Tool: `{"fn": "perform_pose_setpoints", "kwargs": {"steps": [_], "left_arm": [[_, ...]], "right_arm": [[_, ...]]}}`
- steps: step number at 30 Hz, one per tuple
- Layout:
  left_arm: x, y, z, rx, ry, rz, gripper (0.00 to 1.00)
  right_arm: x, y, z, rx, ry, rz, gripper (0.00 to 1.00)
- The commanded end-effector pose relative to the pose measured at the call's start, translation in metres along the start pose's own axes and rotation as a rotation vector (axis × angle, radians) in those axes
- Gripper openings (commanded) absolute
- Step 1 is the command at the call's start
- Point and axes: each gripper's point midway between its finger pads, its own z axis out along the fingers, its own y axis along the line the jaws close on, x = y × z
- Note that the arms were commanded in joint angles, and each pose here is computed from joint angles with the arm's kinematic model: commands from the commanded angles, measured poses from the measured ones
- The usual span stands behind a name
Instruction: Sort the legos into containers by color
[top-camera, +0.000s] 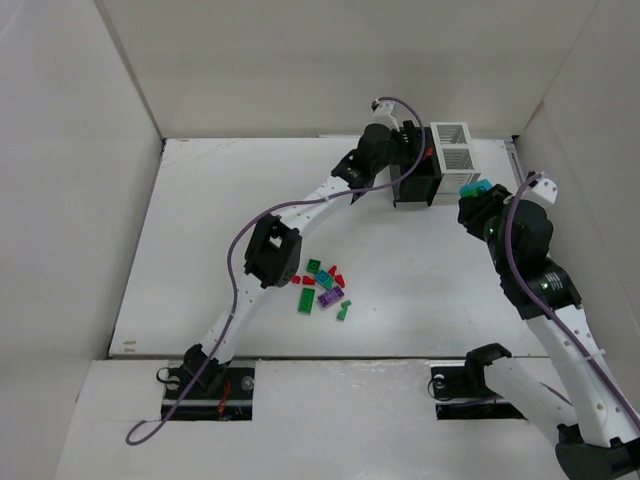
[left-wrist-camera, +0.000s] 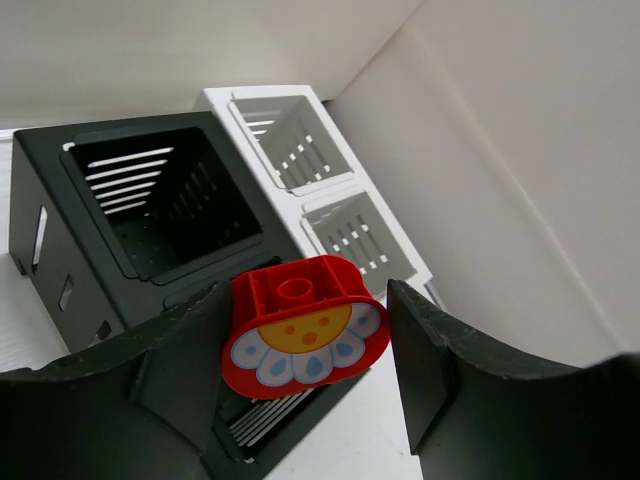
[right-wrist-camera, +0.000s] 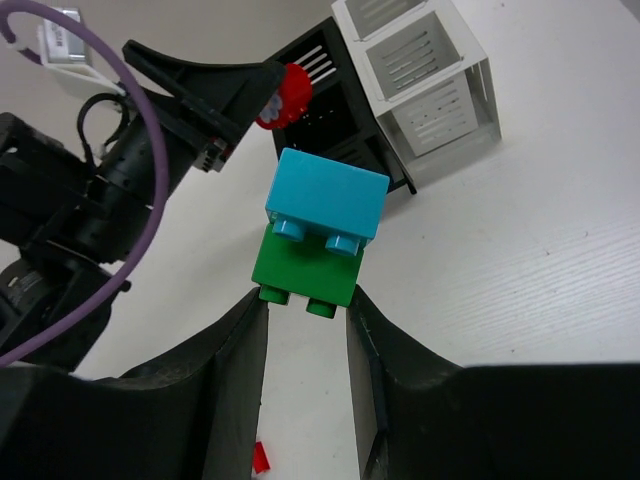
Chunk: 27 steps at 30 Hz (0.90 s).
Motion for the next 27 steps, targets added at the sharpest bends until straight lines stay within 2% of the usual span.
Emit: {"fn": "perform_pose_setpoints", "kwargs": {"steps": [1,6,9,14,15,22,23,27], "left_arm": [[-0.082,-0.047,-0.008,0.124,-0.241,0.02,0.4],[-0.066,-0.03,0.002,0.095,-0.236,0.016,0.43],[-0.061,-0.024,0.004,0.082,-0.233,0.015,0.55],[-0.056,-0.018,0.005,0.06,-0.223,0.032,0.64],[-0.056,-0.018,0.005,0.06,-0.223,0.032,0.71],[-0.046,-0.013,0.008,0.059,-0.202,0.014,0.72],[-0.047,-0.017,0.005,0.067,-0.19,0.016,0.78],[-0.061,-0.041,-0.013,0.12,-0.166,0.036,0.87]], "right_arm": [[-0.011,0.006,-0.003,-0.03,-0.03,0.032,0.09],[-0.009,0.006,-0.001,-0.025,-0.023,0.029,0.09],[-0.004,0.006,0.003,-0.027,-0.011,0.026,0.09],[-0.004,0.003,0.006,-0.015,-0.008,0.016,0.09],[-0.004,0.003,0.006,-0.015,-0.008,0.016,0.09],[-0.004,0.003,0.006,-0.015,-0.008,0.016,0.1],[-0.003,0.004,0.005,-0.023,-0.002,0.015,0.1],[0.001,0.01,0.003,-0.067,0.013,-0.006,0.1]]}}
